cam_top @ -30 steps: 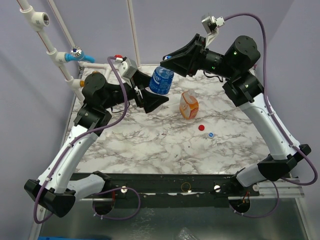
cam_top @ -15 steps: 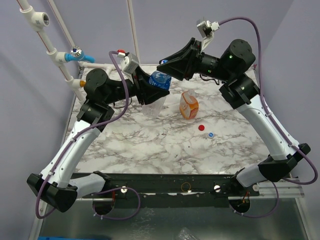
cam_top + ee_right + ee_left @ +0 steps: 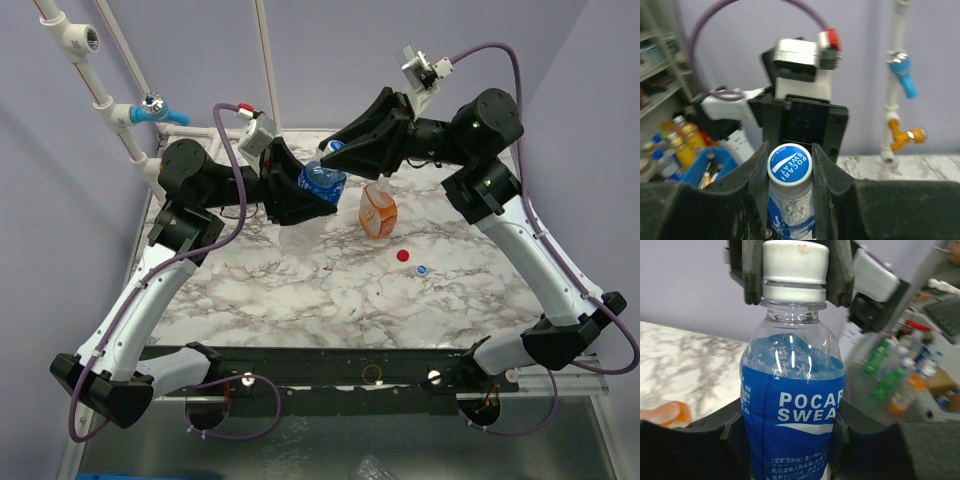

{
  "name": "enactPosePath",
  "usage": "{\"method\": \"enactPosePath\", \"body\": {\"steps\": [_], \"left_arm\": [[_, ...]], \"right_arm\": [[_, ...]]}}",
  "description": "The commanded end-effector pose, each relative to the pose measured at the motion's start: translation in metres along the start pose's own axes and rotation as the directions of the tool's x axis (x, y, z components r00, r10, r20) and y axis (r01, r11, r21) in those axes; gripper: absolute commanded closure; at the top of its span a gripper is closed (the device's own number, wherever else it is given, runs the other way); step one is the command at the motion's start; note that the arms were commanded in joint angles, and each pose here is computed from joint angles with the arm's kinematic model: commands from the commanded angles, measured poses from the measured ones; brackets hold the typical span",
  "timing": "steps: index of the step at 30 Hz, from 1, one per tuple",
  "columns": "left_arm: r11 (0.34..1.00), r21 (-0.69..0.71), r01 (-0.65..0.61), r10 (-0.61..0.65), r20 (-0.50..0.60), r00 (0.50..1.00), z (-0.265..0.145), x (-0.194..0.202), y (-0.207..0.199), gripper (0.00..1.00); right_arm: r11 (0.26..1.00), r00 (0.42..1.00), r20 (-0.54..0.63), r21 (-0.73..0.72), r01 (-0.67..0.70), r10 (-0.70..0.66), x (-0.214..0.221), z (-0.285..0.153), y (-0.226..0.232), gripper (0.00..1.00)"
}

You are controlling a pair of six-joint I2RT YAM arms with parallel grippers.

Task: Unscrew the bottle caps
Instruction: Unscrew the bottle cap from the plastic bottle.

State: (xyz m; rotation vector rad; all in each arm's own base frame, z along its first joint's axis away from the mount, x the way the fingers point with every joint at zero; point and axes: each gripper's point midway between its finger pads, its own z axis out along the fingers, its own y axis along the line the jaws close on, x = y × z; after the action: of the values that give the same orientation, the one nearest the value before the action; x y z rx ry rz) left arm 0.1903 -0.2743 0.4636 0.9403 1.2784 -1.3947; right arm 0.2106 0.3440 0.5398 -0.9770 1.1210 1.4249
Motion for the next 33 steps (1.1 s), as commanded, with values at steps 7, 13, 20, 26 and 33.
{"method": "enactPosePath", "body": {"steps": [7,13,20,26,33], "left_arm": [[0.969,0.247,-0.024,0.039,-0.057,0.998,-0.012,-0.011,-0.067,0.98],[0.992,0.056,-0.112,0.112,0.000,0.994,-0.006,-0.006,-0.025,0.99],[0.958,-0.230,-0.171,0.179,0.014,0.984,-0.007,0.003,0.041,0.99],[0.914,-0.351,-0.204,0.223,0.013,0.975,-0.011,0.000,0.068,1.00],[0.912,-0.353,-0.207,0.230,0.024,0.973,-0.011,-0.005,0.066,1.00]], "right_arm": [[0.890,0.993,-0.084,-0.454,0.036,-0.083,0.011,-0.027,0.082,0.99],[0.988,0.994,0.025,0.113,0.106,-0.110,-0.028,-0.015,0.003,0.15],[0.913,0.998,0.012,0.405,0.047,-0.057,-0.031,-0.017,-0.037,0.00],[0.849,0.998,-0.056,0.527,0.038,-0.010,-0.014,0.009,-0.051,0.10],[0.770,1.000,-0.021,0.638,0.010,0.004,-0.013,-0.004,-0.071,0.18]]}}
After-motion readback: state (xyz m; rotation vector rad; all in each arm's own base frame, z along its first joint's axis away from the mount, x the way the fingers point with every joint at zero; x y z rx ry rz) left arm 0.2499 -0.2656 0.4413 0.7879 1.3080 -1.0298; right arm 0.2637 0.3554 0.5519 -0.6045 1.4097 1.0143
